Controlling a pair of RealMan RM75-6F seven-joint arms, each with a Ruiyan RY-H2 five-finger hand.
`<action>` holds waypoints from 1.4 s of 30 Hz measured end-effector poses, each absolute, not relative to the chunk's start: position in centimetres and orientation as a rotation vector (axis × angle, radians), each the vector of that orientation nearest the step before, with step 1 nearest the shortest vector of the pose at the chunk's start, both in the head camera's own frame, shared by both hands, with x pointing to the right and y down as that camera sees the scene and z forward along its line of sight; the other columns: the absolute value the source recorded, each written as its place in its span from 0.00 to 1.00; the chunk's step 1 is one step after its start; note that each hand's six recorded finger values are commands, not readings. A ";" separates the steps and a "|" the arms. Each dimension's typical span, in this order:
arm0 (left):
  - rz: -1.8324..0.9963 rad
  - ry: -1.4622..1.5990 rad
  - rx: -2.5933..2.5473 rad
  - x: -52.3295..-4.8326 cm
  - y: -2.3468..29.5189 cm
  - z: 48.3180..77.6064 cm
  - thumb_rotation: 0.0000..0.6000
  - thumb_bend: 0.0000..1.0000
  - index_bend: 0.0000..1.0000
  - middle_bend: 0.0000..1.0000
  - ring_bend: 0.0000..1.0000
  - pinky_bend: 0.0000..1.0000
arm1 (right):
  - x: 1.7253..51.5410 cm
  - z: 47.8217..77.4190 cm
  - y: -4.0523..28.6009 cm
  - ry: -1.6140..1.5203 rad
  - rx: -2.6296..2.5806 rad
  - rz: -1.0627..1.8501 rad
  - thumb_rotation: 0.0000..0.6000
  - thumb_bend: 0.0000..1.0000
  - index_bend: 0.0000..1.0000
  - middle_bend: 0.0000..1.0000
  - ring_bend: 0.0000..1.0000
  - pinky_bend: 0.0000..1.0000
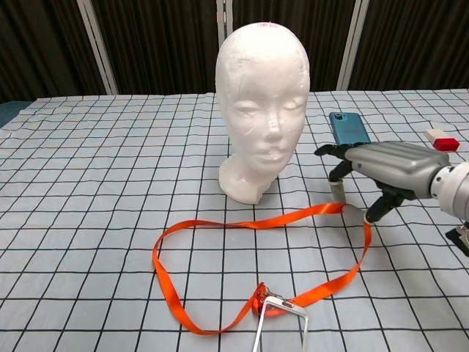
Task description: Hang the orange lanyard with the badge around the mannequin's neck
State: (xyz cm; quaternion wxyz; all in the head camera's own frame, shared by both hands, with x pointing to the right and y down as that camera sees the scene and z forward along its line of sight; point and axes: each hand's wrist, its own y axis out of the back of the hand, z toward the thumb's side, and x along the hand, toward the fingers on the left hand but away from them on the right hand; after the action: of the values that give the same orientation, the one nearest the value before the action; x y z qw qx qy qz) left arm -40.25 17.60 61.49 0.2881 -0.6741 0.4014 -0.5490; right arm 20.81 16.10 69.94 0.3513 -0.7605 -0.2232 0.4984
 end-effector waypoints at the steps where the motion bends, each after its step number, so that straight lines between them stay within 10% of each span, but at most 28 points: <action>1: -1.467 1.046 -1.842 -39.2 17.1 62.5 1.00 0.14 0.19 0.00 0.00 0.00 | 20.8 69.6 16.0 -0.596 -1.989 1.288 1.00 0.46 0.72 0.00 0.00 0.00; 13: -1.340 0.781 -2.161 -26.1 14.0 69.5 1.00 0.22 0.44 0.00 0.00 0.00 | 20.6 69.0 14.6 -0.664 -2.053 1.308 1.00 0.46 0.72 0.00 0.00 0.00; 42: -1.285 0.699 -2.251 -18.5 17.4 73.9 1.00 0.36 0.45 0.00 0.00 0.00 | 21.1 69.2 13.7 -0.654 -2.058 1.311 1.00 0.46 0.73 0.00 0.00 0.00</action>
State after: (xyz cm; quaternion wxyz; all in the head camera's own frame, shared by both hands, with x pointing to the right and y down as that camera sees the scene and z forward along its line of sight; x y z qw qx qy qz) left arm -18.47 17.41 73.85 0.2265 -0.8167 0.2535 -0.4663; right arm 21.11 13.69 69.24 0.3026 -0.7764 -0.2467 0.4947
